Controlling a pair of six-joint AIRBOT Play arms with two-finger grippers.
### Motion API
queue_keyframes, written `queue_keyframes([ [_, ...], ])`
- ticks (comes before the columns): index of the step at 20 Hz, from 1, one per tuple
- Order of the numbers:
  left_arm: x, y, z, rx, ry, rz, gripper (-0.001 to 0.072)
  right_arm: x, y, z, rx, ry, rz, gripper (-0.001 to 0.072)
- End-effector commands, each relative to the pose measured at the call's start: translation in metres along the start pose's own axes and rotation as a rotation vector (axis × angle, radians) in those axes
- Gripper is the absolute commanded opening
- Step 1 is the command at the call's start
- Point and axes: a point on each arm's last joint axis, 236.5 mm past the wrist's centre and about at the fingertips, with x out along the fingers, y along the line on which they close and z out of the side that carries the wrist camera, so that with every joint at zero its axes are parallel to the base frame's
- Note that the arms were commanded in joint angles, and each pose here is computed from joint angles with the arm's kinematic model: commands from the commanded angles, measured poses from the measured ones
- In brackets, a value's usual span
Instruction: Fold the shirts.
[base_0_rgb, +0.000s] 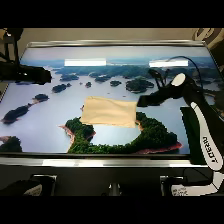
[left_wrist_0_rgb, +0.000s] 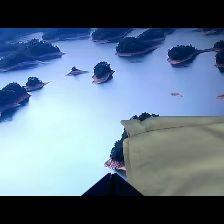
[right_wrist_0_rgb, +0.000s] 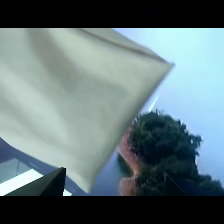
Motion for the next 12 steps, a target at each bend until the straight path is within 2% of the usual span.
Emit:
queue_keyframes([
  [1, 0.007, -0.003, -0.013, 0.015, 0.036, -0.001, 0.0024, 0.011, -0.039, -0.052, 0.160, 0.087, -0.009, 0.0647],
  [4, 0.006, -0.007, -0.016, 0.020, 0.046, -0.009, 0.0024, 0.048, -0.023, -0.037, 0.233, -0.011, 0.072, 0.0625],
  [9, 0.004, -0.008, -0.015, 0.000, 0.040, -0.012, 0.0024, 0.087, 0.017, -0.016, 0.228, -0.057, 0.209, 0.0613],
  [10, 0.004, -0.008, -0.015, -0.005, 0.039, -0.012, 0.0024, 0.091, 0.021, -0.015, 0.228, -0.057, 0.212, 0.0584],
  [11, 0.004, -0.008, -0.015, -0.018, 0.039, -0.011, 0.0024, 0.094, 0.023, -0.014, 0.228, -0.061, 0.213, 0.0504],
  [12, 0.004, -0.008, -0.015, -0.018, 0.038, -0.011, 0.0024, 0.094, 0.025, -0.011, 0.228, -0.073, 0.220, 0.0477],
])
